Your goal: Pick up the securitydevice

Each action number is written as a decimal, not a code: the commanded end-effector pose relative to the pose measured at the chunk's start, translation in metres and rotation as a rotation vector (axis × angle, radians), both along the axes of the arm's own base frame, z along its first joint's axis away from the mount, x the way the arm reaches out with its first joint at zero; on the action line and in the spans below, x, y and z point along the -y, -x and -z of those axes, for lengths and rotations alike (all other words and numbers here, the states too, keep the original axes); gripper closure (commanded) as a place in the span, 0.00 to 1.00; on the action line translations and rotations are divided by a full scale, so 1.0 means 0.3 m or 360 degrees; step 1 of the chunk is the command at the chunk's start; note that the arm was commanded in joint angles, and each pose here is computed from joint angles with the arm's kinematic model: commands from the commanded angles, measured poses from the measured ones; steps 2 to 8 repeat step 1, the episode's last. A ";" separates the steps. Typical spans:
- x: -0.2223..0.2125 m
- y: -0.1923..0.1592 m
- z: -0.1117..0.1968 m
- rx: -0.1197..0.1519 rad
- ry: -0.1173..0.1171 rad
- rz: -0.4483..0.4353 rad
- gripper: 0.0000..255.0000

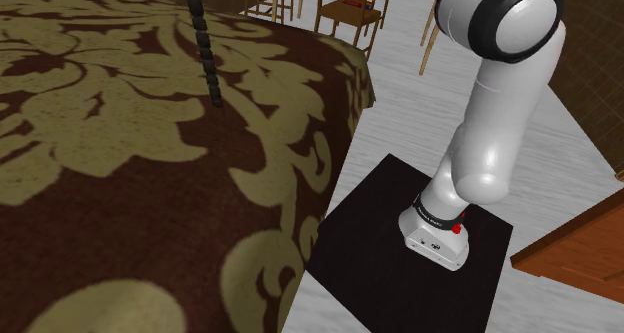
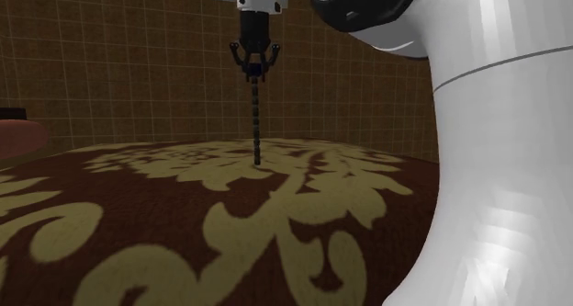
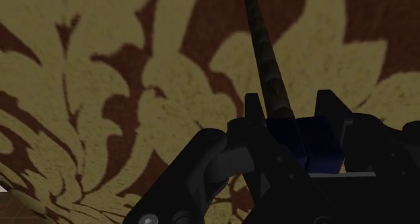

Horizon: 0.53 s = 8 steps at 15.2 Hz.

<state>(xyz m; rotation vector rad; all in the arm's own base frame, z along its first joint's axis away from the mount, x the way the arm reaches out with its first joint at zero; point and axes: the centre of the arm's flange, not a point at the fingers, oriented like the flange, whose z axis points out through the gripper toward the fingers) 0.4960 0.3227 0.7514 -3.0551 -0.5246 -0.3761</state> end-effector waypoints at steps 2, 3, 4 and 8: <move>0.001 -0.001 -0.012 -0.0001 0.0000 0.0001 1.00; 0.001 -0.001 -0.012 -0.0001 0.0000 0.0001 1.00; 0.001 -0.001 -0.012 -0.0001 0.0000 0.0001 1.00; 0.001 -0.001 -0.012 -0.0001 0.0000 0.0001 1.00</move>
